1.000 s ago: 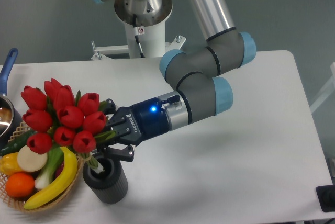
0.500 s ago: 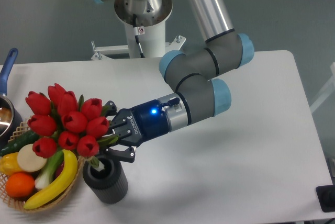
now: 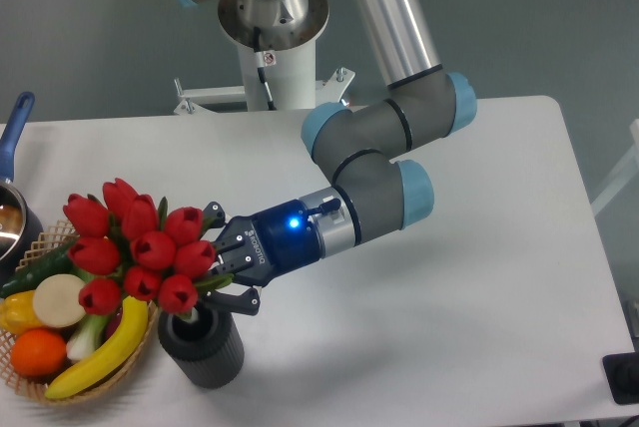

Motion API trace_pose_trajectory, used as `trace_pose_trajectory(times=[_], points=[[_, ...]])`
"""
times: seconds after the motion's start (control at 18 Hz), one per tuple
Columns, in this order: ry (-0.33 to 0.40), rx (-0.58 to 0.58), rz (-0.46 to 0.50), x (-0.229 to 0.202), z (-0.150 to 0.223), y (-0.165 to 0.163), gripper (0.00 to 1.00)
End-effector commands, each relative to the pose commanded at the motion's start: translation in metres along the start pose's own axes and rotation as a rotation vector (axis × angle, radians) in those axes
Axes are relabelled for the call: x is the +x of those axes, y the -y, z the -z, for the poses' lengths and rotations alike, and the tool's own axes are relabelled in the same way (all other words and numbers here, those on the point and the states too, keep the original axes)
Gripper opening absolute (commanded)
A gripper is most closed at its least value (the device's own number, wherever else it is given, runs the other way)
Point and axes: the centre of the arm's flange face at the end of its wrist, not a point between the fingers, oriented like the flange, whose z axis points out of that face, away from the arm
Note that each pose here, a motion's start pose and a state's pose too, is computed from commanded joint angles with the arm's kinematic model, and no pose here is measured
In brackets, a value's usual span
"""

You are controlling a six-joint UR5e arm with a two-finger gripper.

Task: Insert the flowers into the vase
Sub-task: 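Push the tulip stems down into the black vase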

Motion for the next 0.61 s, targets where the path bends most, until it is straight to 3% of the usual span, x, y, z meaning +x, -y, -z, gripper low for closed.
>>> trace_pose_trajectory(times=[0.61], points=[[0.009,-0.007,-0.010,-0.013,0.005,-0.032,0.20]])
